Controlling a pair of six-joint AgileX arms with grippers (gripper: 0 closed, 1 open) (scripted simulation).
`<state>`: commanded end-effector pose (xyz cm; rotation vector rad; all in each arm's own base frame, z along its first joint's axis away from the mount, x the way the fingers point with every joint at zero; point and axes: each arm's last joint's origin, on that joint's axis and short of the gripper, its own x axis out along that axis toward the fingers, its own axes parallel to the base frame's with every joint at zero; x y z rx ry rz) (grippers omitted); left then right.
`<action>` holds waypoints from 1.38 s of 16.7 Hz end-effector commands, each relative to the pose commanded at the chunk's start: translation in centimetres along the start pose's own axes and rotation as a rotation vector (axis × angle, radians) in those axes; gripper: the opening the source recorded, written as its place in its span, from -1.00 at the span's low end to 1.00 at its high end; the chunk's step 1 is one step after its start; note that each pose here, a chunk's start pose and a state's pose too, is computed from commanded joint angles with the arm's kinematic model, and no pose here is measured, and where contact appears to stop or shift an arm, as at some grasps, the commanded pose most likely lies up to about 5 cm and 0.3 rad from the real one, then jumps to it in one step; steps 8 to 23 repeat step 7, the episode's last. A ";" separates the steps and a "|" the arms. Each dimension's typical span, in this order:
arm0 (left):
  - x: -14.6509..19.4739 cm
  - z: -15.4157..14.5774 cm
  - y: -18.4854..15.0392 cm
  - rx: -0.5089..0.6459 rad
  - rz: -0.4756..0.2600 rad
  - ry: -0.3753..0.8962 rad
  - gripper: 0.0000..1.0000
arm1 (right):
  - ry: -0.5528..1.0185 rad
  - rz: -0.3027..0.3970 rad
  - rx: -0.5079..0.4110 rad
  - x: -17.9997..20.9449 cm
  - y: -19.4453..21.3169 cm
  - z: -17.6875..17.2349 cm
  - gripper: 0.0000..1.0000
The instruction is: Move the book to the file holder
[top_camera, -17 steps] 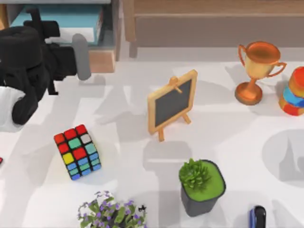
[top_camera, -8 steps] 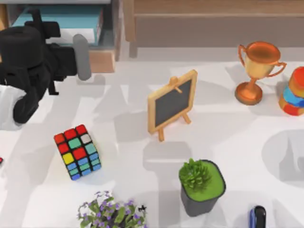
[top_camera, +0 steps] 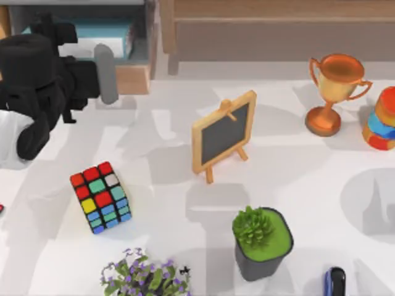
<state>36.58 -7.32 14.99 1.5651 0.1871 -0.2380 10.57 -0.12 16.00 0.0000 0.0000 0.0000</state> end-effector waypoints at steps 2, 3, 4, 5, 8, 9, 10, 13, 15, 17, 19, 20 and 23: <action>0.0 0.0 0.0 0.000 0.000 0.000 1.00 | 0.000 0.000 0.000 0.0 0.0 0.0 1.00; 0.0 0.0 0.0 0.000 0.000 0.000 1.00 | 0.000 0.000 0.000 0.0 0.0 0.0 1.00; 0.0 0.0 0.0 0.000 0.000 0.000 1.00 | 0.000 0.000 0.000 0.0 0.0 0.0 1.00; 0.0 0.0 0.0 0.000 0.000 0.000 1.00 | 0.000 0.000 0.000 0.0 0.0 0.0 1.00; 0.0 0.0 0.0 0.000 0.000 0.000 1.00 | 0.000 0.000 0.000 0.0 0.0 0.0 1.00; 0.0 0.0 0.0 0.000 0.000 0.000 1.00 | 0.000 0.000 0.000 0.0 0.0 0.0 1.00; 0.0 0.0 0.0 0.000 0.000 0.000 1.00 | 0.000 0.000 0.000 0.0 0.0 0.0 1.00; 0.0 0.0 0.0 0.000 0.000 0.000 1.00 | 0.000 0.000 0.000 0.0 0.0 0.0 1.00; 0.0 0.0 0.0 0.000 0.000 0.000 1.00 | 0.000 0.000 0.000 0.0 0.0 0.0 1.00; 0.0 0.0 0.0 0.000 0.000 0.000 1.00 | 0.000 0.000 0.000 0.0 0.0 0.0 1.00; 0.0 0.0 0.0 0.000 0.000 0.000 1.00 | 0.000 0.000 0.000 0.0 0.0 0.0 1.00; 0.0 0.0 0.0 0.000 0.000 0.000 1.00 | 0.000 0.000 0.000 0.0 0.0 0.0 1.00; 0.0 0.0 0.0 0.000 0.000 0.000 1.00 | 0.000 0.000 0.000 0.0 0.0 0.0 1.00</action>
